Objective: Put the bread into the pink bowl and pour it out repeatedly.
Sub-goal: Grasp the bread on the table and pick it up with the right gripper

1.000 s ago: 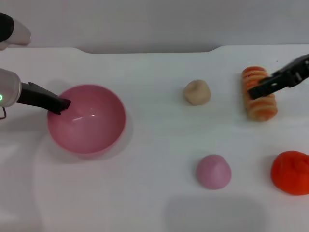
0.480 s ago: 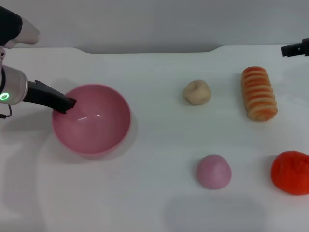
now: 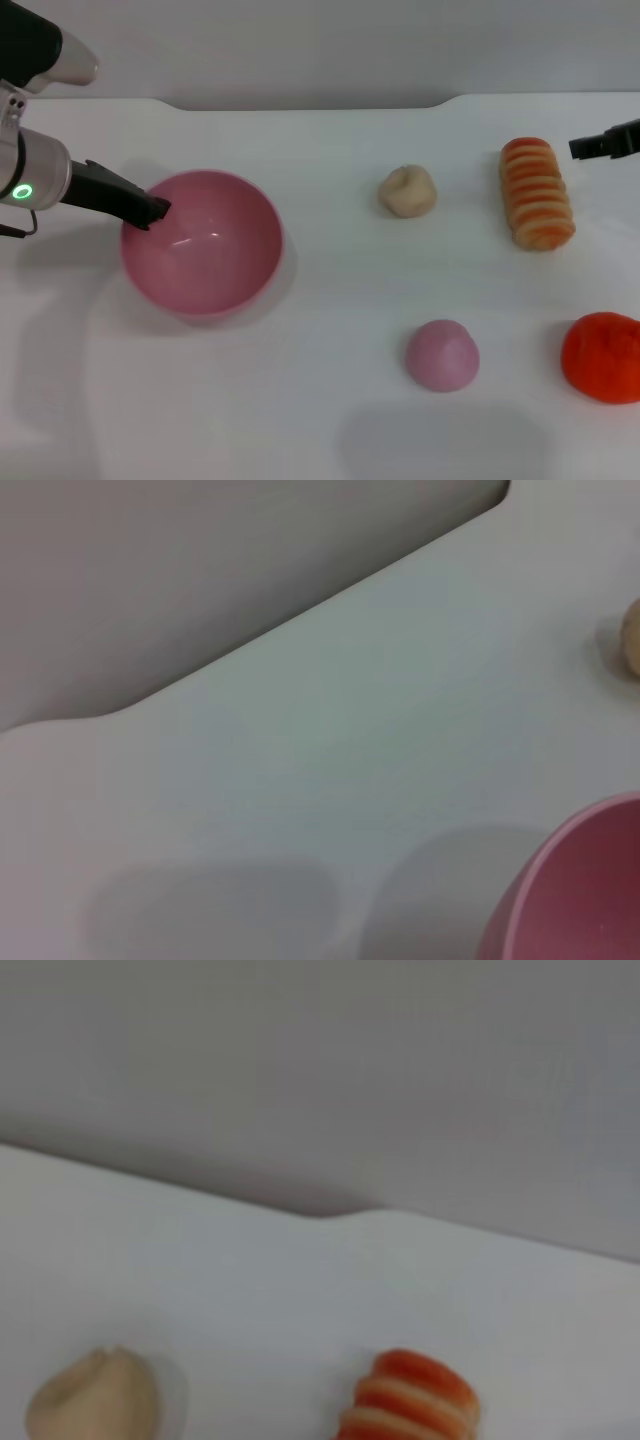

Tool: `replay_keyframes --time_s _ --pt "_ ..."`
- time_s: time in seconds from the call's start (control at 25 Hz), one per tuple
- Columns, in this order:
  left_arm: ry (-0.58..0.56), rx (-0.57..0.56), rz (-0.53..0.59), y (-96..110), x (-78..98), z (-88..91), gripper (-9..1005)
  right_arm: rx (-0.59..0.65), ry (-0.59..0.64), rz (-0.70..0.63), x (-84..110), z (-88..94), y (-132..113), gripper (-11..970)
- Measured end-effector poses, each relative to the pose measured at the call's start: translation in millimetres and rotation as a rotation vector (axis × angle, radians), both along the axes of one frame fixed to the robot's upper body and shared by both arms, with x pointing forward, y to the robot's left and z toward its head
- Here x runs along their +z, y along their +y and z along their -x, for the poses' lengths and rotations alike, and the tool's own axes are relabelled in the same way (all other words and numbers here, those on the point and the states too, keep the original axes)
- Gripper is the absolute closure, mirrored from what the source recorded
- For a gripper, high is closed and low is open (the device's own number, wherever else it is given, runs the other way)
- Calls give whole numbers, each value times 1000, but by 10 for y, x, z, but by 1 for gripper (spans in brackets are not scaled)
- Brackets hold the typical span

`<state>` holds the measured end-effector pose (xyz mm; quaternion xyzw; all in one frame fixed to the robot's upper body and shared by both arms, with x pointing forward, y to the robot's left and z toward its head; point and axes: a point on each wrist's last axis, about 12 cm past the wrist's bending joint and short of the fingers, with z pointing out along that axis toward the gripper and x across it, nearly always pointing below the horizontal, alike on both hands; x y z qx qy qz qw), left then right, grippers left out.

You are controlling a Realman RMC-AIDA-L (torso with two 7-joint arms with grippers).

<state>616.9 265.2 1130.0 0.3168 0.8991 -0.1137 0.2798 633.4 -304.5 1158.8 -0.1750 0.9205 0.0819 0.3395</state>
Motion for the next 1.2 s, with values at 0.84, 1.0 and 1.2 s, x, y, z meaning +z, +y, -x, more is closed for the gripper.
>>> replay_keyframes --time_s 0.84,1.0,1.2 --pt "-27 -91 -30 -274 139 -118 958 -230 -57 -176 -530 -97 103 165" --pt "-30 -96 -31 -293 153 -130 957 -245 -38 -179 -621 -78 109 165" --pt "-36 -107 -33 -338 182 -155 957 -247 -22 -176 -686 -57 120 166"
